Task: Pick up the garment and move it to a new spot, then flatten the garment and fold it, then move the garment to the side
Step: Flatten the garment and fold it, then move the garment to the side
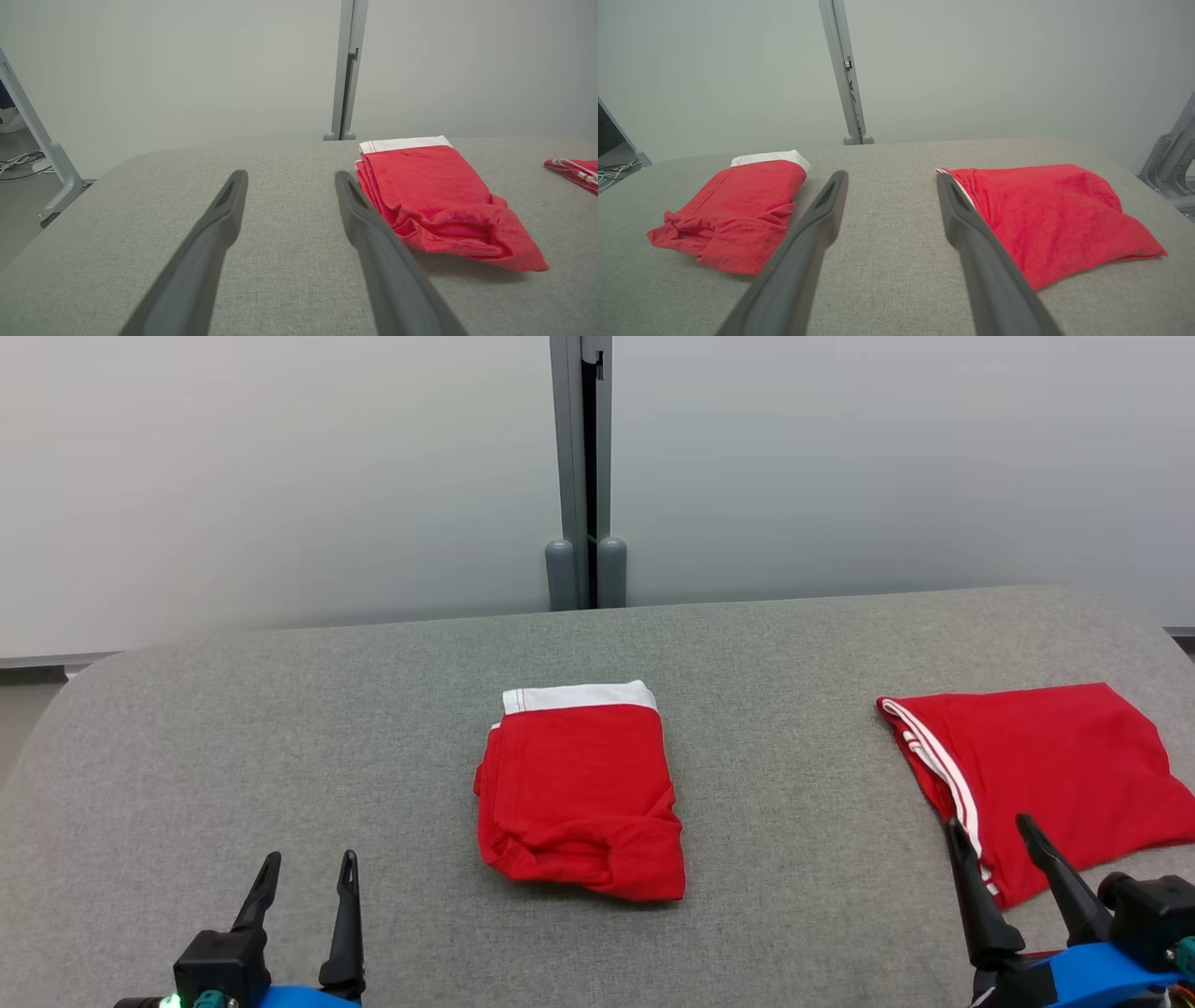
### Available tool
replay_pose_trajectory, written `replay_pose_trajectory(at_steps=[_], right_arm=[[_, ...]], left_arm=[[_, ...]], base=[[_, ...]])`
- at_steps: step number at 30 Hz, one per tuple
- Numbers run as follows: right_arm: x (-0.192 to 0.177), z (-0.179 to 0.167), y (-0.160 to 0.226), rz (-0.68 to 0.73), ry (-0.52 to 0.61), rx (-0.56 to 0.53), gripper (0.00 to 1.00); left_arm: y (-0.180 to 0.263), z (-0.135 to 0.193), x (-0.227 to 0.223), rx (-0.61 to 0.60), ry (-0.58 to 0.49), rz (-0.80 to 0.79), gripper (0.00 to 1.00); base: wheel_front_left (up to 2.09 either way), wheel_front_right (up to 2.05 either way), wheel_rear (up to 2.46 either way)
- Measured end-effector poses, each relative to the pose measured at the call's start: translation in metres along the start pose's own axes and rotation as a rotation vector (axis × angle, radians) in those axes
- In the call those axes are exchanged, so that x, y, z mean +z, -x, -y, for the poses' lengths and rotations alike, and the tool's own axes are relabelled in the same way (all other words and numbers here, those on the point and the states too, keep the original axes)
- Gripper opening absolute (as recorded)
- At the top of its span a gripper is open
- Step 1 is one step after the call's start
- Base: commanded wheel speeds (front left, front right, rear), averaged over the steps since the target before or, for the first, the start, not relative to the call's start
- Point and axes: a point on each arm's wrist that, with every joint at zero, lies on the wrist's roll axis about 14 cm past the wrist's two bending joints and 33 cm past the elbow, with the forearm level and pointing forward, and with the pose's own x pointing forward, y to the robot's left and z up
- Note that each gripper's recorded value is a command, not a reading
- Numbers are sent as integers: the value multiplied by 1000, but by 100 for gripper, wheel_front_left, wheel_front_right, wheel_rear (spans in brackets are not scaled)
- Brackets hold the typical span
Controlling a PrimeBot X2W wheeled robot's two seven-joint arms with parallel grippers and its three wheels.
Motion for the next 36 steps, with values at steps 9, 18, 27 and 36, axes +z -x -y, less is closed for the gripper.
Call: replay_pose_trajectory(at_steps=[9, 18, 27, 36], right_arm=[[4, -4, 3, -4, 7, 4, 100], [5, -3, 2, -3, 5, 0, 100], [-2, -6, -7, -33, 11, 10, 100], [-49, -62, -82, -168, -6, 204, 100]], left_arm=[[2, -2, -1, 9, -3, -4, 100], [2, -4, -3, 18, -1, -7, 100], [-5, -4, 4, 16, -2, 24, 100], [-50, -5, 26, 11, 5, 114, 100]], base=[[0, 0, 0], [0, 0, 0], [0, 0, 0], [0, 0, 0]])
